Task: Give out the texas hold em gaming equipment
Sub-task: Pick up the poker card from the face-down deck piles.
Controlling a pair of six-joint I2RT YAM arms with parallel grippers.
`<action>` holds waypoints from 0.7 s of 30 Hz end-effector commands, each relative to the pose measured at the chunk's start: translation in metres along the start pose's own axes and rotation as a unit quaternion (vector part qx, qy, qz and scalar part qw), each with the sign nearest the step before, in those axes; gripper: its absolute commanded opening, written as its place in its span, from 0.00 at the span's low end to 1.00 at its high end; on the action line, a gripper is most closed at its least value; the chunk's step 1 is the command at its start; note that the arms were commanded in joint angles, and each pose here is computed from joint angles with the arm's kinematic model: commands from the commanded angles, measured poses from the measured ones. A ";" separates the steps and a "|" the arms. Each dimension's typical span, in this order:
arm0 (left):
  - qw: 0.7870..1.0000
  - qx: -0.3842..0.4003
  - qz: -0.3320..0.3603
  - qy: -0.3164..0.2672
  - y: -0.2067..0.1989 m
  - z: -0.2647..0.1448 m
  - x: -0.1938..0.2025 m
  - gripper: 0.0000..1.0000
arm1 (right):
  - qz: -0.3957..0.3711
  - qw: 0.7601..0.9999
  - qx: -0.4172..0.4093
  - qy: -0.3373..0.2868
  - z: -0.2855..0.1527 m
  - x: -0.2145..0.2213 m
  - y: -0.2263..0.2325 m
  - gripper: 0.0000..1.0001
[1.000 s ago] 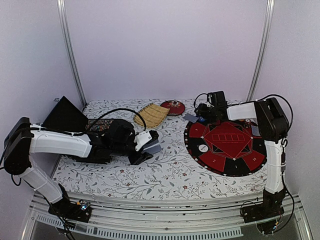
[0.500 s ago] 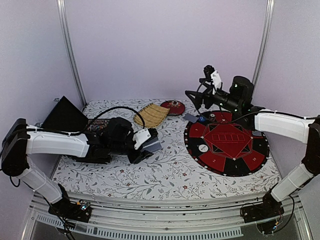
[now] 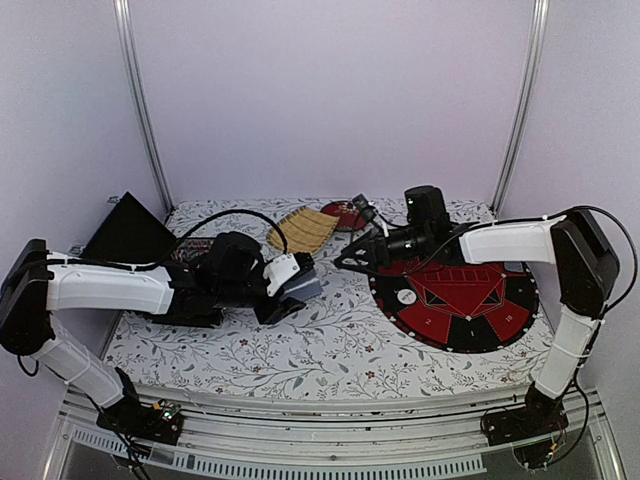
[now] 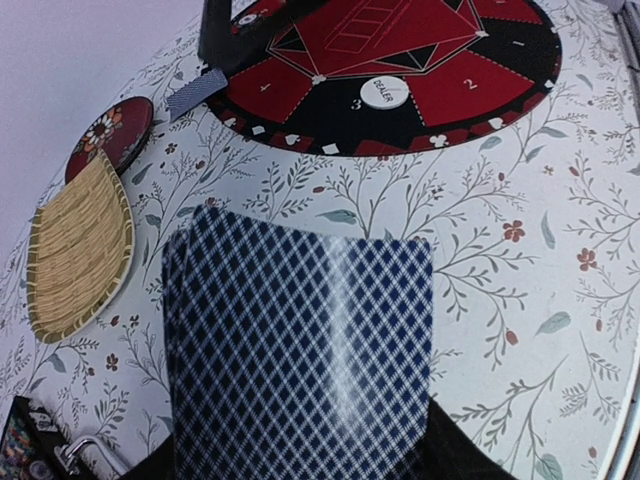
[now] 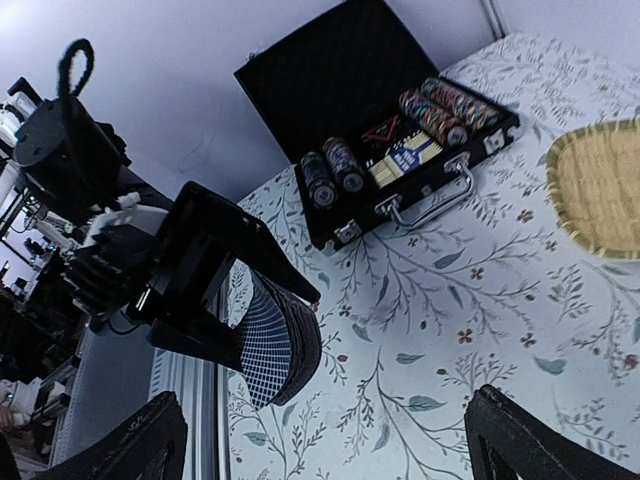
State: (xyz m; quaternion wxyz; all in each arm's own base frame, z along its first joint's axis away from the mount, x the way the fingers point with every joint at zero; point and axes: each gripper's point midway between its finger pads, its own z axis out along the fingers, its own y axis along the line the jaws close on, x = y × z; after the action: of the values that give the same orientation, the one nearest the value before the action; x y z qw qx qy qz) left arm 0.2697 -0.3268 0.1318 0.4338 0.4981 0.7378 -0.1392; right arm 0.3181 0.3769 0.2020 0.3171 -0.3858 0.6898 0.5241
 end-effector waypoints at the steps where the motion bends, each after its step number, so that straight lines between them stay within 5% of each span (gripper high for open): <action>1: 1.000 -0.015 0.001 -0.027 0.012 -0.006 -0.018 0.57 | 0.056 0.997 -0.032 0.030 0.031 0.006 0.006 0.99; 14: 0.999 -0.016 0.003 -0.027 0.013 -0.004 -0.018 0.57 | 0.067 0.994 -0.019 0.085 0.092 0.040 -0.007 0.99; 21: 1.000 -0.015 0.004 -0.027 0.012 -0.004 -0.017 0.56 | 0.045 0.994 0.020 0.095 0.086 0.043 -0.014 0.87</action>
State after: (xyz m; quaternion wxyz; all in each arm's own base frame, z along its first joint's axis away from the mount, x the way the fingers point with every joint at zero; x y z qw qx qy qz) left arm 0.2698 -0.3268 0.1319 0.4340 0.4982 0.7376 -0.1391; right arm 0.3057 0.4533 0.1404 0.2177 -0.3901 0.7323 0.5140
